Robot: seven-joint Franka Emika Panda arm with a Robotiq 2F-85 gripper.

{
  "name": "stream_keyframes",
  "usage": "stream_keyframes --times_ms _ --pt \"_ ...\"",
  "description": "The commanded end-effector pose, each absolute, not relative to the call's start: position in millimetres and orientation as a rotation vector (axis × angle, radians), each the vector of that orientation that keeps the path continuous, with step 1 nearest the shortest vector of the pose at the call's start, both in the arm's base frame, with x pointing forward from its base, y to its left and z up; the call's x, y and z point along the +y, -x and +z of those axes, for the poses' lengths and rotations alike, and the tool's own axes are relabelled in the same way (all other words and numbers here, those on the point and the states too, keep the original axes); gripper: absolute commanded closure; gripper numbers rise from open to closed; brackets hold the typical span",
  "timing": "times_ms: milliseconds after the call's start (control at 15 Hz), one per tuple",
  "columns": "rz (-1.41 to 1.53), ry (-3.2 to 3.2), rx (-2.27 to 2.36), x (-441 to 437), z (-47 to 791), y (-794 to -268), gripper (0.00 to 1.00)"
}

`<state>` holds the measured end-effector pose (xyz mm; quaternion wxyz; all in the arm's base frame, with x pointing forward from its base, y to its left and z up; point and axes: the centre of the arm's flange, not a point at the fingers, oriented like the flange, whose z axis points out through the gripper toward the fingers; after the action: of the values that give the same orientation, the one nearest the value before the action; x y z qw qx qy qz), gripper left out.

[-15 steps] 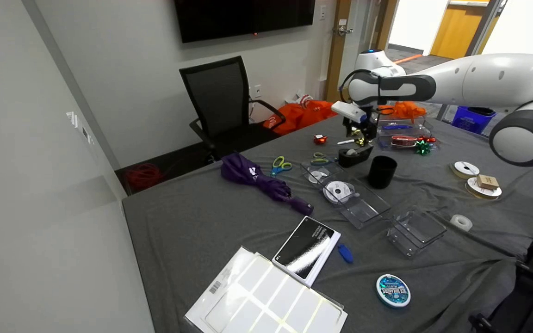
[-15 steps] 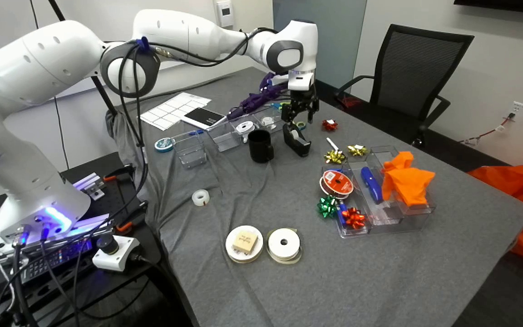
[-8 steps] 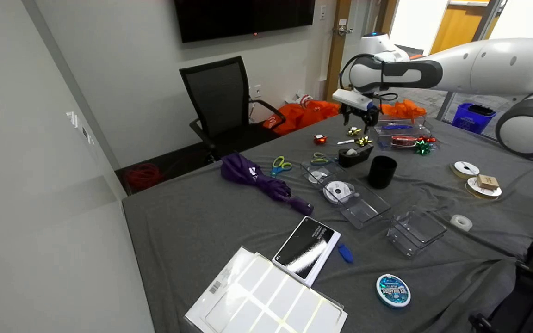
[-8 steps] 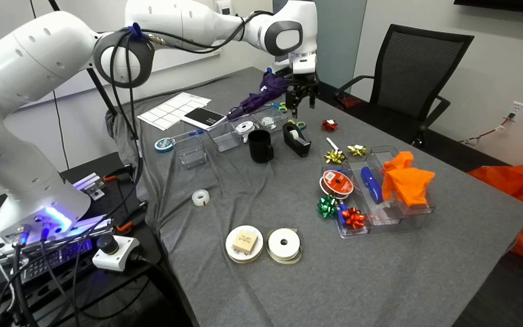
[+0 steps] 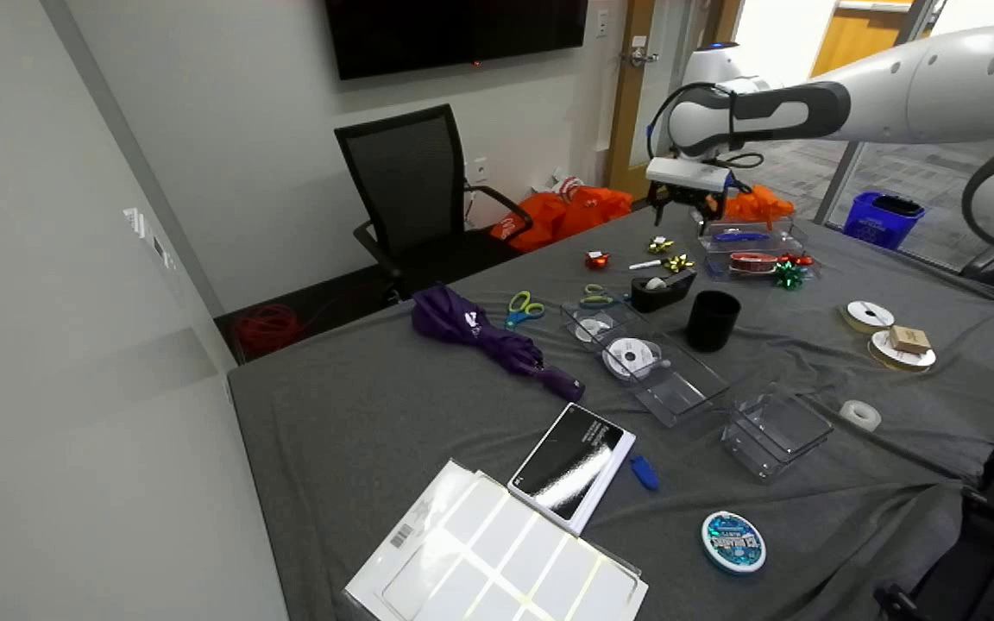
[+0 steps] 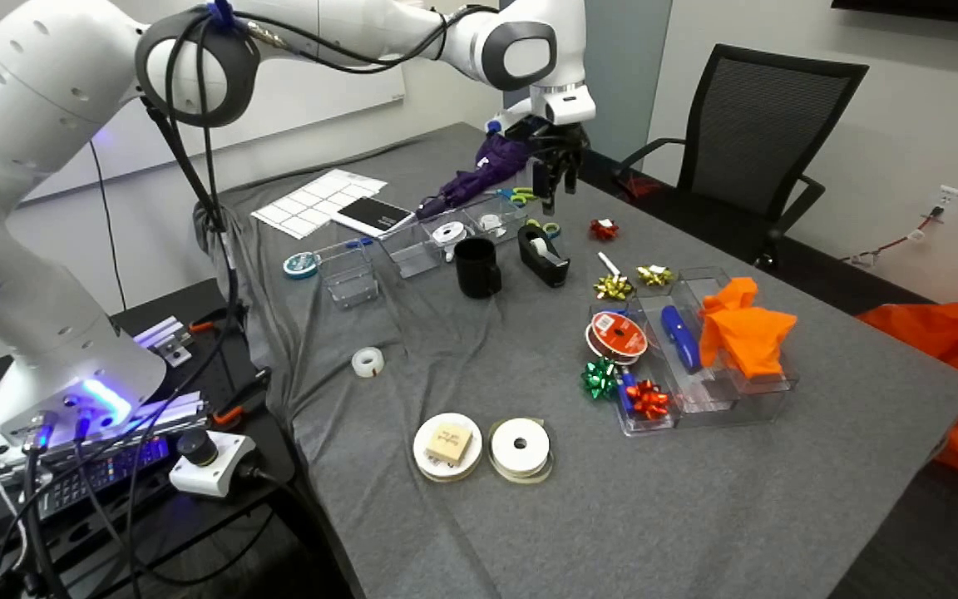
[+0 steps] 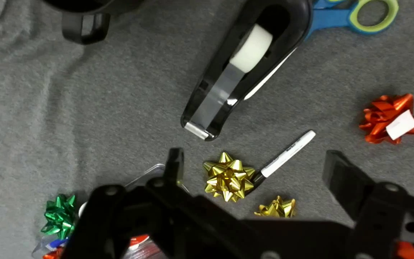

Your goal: Move the tape dispenser to the other side of the cup

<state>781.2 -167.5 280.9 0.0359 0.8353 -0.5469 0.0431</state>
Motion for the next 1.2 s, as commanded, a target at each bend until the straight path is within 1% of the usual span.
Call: stream_keyframes --times_ms 0,333,533,867,1133 --pt "0.167 -2.667 -1.471 -175.8 278.4 -703.5 0.0" --pt "0.249 -2.774 -1.219 -201.9 273.1 -685.4 0.0" --pt "0.214 -2.83 -1.114 -217.9 272.7 -667.5 0.0" --pt "0.097 -2.922 -0.998 -241.6 282.2 -623.5 0.0" --pt "0.052 -2.953 -0.931 -254.7 291.5 -577.4 0.0"
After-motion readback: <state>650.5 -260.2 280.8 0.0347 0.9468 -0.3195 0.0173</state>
